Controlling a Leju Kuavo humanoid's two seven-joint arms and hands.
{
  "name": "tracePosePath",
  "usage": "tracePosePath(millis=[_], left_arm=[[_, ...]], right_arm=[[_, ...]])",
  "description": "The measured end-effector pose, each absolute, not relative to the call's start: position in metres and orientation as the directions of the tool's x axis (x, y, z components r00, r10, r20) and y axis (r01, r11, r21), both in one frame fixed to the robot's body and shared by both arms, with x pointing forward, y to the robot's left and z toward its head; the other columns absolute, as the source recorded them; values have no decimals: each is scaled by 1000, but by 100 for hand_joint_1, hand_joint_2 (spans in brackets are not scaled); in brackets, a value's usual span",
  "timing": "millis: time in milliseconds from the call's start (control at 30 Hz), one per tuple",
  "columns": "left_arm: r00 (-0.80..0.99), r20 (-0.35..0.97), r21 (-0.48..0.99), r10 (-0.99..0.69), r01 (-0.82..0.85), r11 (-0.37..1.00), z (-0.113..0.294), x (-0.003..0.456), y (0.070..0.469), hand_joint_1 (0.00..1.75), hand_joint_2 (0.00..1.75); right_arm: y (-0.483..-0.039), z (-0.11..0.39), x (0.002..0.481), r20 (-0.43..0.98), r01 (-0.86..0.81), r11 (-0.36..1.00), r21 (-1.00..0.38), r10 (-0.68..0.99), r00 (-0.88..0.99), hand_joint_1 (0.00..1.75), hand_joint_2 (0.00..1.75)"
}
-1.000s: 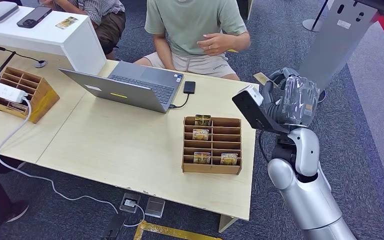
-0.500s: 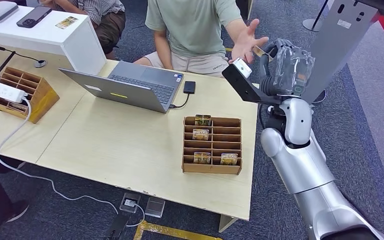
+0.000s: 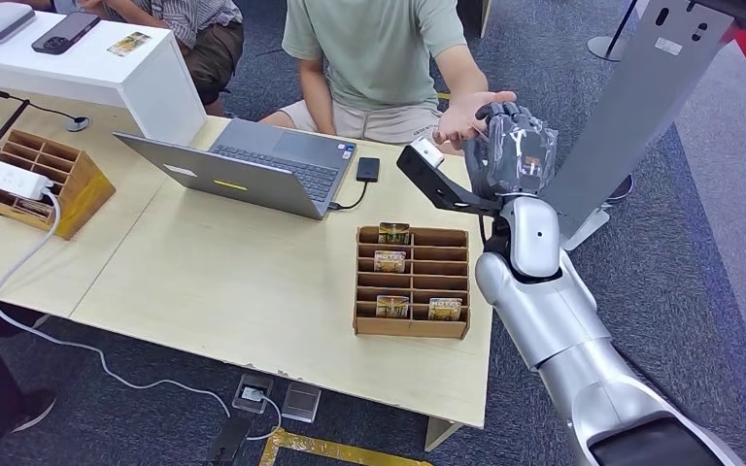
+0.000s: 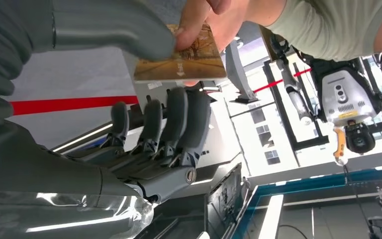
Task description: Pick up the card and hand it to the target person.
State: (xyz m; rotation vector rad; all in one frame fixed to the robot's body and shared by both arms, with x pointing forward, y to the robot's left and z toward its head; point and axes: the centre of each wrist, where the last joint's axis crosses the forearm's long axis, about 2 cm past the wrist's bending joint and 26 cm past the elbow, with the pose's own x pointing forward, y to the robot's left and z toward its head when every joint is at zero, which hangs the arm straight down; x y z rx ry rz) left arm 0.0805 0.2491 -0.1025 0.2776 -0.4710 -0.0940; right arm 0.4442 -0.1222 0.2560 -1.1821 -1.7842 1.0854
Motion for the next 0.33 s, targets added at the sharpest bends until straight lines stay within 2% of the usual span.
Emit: tracePosePath(millis=[167,333], left_arm=[[888,434,282,-148,22,959,-102,80,248,0,0],[885,442,265,-144,24,964,-103,80,248,0,0]], right_arm=[[-114,251,441,127,300,235,-924,932,-341,0,175],[-111,247,440,200,261,315,-912,900,-387,0,175]])
